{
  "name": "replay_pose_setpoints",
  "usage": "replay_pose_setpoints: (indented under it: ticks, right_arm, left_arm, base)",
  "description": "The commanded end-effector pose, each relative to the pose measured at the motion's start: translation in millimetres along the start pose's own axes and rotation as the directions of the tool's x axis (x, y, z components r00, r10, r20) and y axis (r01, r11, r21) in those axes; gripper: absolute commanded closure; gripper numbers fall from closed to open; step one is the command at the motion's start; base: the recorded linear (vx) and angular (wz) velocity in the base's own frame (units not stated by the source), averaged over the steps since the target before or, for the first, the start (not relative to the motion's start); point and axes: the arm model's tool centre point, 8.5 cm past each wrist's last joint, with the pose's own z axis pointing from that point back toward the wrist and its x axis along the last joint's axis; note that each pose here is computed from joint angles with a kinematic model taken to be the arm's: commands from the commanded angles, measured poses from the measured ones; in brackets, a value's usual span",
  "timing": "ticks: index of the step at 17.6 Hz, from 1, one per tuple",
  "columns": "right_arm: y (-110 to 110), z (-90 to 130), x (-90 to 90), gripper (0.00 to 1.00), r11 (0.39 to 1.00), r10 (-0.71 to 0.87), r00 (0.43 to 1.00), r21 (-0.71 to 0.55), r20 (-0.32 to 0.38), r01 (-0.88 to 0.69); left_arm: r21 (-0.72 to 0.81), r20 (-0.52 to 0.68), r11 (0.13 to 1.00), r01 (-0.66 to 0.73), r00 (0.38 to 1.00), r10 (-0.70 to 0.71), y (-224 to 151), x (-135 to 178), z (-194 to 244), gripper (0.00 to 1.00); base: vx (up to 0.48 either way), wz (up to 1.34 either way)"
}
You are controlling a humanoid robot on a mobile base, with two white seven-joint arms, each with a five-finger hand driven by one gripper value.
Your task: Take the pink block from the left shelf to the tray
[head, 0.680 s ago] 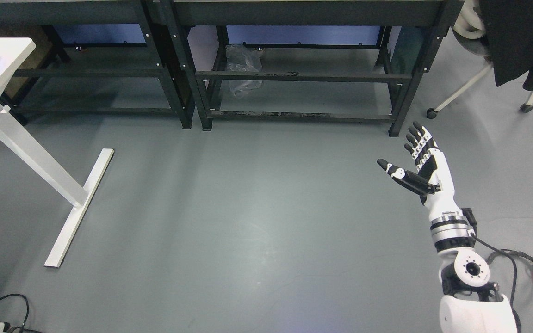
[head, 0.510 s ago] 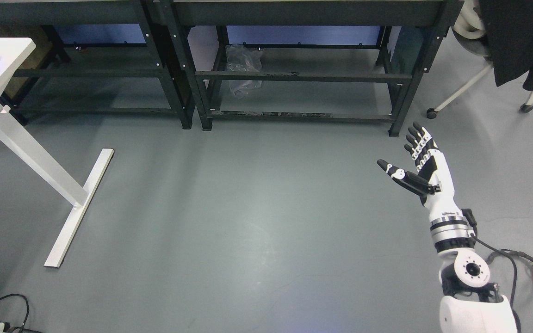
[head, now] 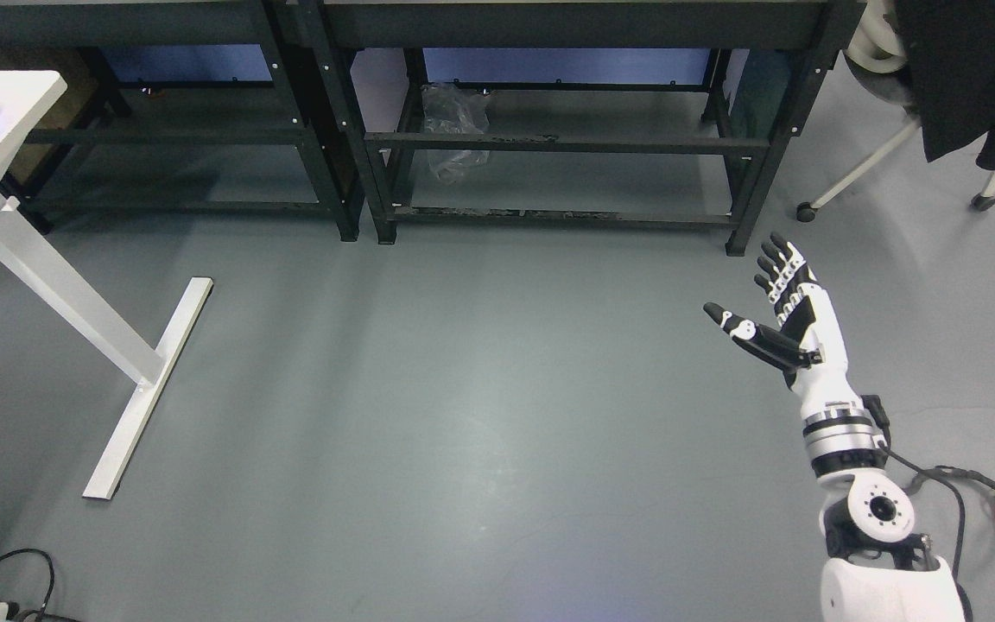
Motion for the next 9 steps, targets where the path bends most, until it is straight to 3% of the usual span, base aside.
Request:
replay_pose_setpoints:
  ticks: [1, 9]
  right_arm:
    - [-6, -2, 0.6, 0.01, 1.000, 0.014, 1.000, 0.000, -0.011, -0.014]
    - [-11, 0, 11.5, 0.01, 0.999, 0.043, 0.995, -0.017, 0.091, -0.041]
  left_arm:
    - [0.015, -0.003, 1.000, 0.002, 1.000, -0.002, 10, -7, 2, 0.00]
    - [0.015, -0.003, 1.000, 0.002, 1.000, -0.002, 10, -7, 2, 0.00]
  base:
    - [0.000, 0.00]
    - [0.000, 0.00]
